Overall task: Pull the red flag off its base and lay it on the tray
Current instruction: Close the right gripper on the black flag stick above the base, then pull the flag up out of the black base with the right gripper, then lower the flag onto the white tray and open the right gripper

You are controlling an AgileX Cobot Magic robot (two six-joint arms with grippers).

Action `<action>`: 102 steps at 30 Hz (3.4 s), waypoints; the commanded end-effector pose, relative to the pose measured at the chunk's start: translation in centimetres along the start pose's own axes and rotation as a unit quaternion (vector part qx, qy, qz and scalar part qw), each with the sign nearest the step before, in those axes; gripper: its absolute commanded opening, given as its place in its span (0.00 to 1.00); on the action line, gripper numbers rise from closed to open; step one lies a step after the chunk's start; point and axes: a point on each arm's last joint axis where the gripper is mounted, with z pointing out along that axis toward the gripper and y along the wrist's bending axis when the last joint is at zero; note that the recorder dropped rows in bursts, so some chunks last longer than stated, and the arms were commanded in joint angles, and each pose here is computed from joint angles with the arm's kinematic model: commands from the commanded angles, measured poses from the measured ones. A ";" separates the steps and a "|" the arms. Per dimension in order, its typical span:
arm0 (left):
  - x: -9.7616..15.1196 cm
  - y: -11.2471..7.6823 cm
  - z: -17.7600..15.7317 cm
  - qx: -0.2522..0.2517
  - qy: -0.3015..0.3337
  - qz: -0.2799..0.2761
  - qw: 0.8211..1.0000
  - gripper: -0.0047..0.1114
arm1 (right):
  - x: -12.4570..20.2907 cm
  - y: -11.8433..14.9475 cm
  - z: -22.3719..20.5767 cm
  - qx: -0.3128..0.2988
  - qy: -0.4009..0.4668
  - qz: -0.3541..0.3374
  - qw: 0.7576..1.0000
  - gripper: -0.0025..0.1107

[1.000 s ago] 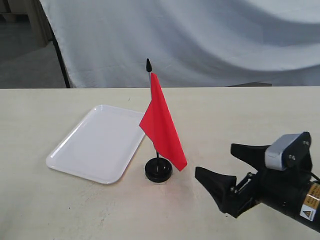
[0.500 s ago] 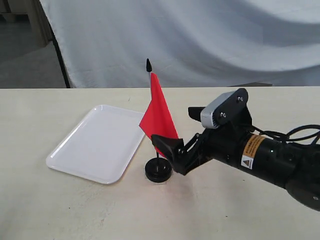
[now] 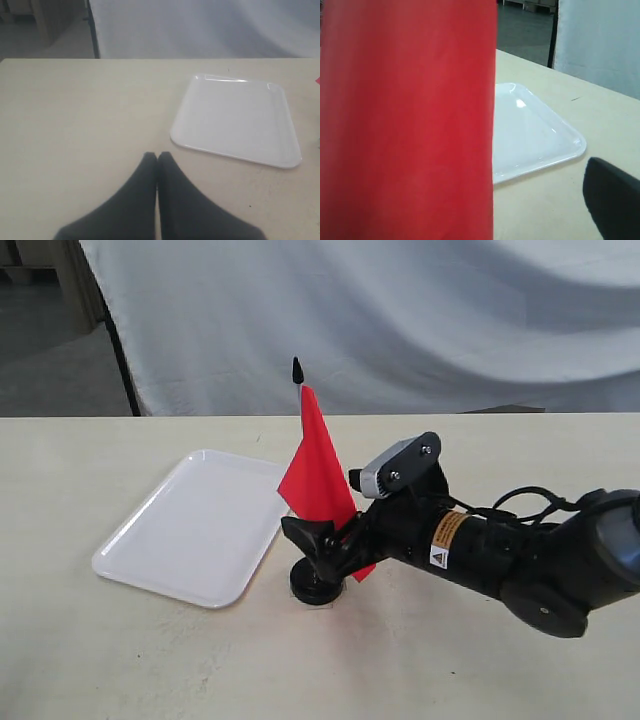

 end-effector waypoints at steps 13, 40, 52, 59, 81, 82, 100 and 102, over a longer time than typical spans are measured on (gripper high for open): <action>0.0 0.0 0.0 0.002 -0.001 0.001 1.000 0.04 | 2.0 -0.3 2.0 -0.022 -0.033 0.004 0.999 0.35; 0.0 0.0 0.0 0.002 -0.001 0.001 1.000 0.04 | -11.0 0.5 0.8 0.027 0.001 0.209 0.978 0.02; 0.0 0.0 0.0 0.002 -0.001 0.001 1.000 0.04 | -8.9 3.7 10.9 0.104 0.128 0.260 0.951 0.02; 0.0 0.0 0.0 0.002 -0.001 0.001 1.000 0.04 | -7.4 3.5 13.6 0.124 0.137 0.290 0.939 0.02; 0.0 0.0 0.0 0.002 -0.001 0.001 1.000 0.04 | -9.0 3.6 16.5 0.044 0.309 0.301 0.901 0.02; 0.0 0.0 0.0 0.002 -0.001 0.001 1.000 0.04 | -8.6 3.6 16.8 0.042 0.307 0.318 0.896 0.02; 0.0 0.0 0.0 0.002 -0.001 0.001 1.000 0.04 | -4.8 2.4 18.5 0.054 0.295 0.430 0.852 0.37; 0.0 0.0 0.0 0.002 -0.001 0.001 1.000 0.04 | -4.8 2.3 18.6 0.055 0.291 0.429 0.853 0.50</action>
